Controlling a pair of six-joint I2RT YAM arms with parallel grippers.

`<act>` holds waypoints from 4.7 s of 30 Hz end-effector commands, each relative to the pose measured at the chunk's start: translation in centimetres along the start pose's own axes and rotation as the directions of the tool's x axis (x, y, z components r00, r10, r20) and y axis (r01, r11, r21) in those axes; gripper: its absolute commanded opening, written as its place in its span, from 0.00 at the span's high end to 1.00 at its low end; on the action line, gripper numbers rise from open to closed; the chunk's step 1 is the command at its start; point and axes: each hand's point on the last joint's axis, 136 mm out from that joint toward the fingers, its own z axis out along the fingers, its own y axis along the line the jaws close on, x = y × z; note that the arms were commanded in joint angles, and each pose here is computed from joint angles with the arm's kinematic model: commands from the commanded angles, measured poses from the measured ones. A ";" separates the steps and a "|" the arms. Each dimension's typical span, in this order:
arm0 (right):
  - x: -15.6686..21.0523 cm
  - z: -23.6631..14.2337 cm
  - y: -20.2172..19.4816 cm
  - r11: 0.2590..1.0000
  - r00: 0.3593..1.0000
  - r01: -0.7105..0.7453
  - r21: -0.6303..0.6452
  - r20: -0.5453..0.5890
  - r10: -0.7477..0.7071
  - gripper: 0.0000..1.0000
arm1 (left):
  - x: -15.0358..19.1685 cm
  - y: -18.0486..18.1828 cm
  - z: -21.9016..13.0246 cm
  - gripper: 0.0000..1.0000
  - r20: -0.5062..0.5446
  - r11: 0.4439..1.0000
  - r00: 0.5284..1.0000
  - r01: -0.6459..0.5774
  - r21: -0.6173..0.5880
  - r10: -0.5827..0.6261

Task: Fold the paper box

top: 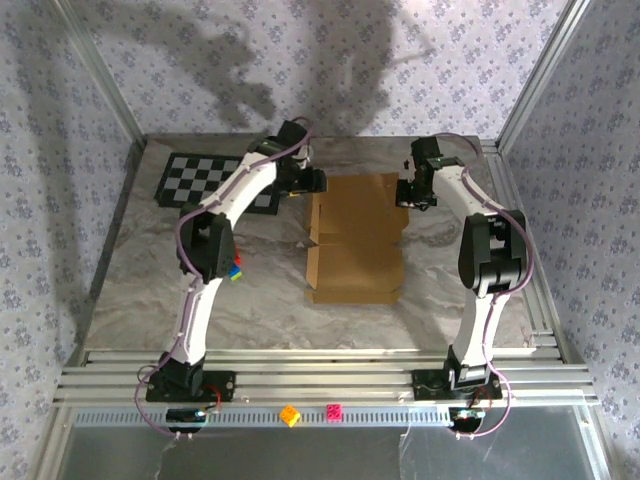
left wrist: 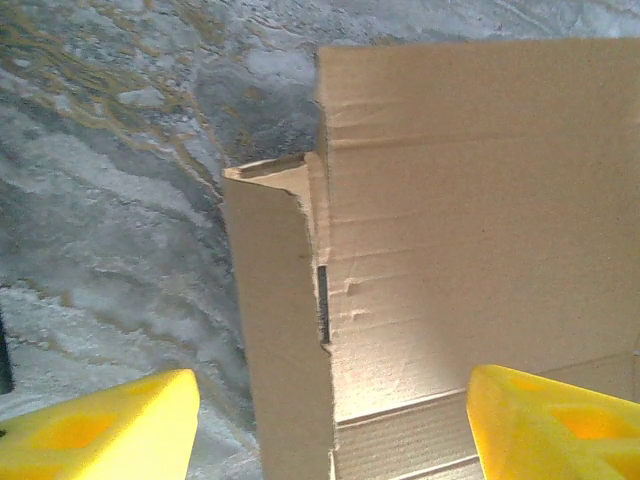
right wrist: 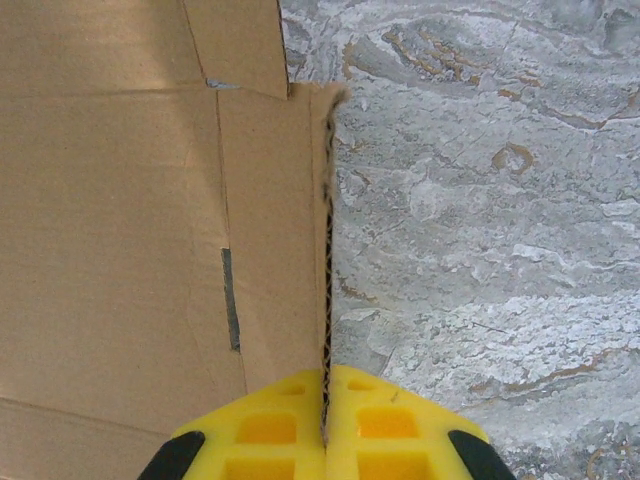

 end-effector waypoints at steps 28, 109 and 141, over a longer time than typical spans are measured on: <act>-4.0 -17.8 4.1 0.767 0.702 -0.600 -0.228 0.309 0.642 0.33 | -4.0 0.3 -6.8 1.00 0.593 0.982 0.786 -0.097 -0.162 0.175; -8.2 -2.5 13.0 0.219 0.376 -0.751 -0.623 -0.130 0.917 1.00 | 4.7 6.1 -13.8 0.50 0.565 0.992 0.823 -0.026 0.125 -0.049; -8.2 -2.5 12.3 0.188 0.409 -0.717 -0.672 -0.186 0.894 1.00 | 4.2 -1.5 -2.1 0.56 0.456 0.902 0.861 -0.361 0.237 0.225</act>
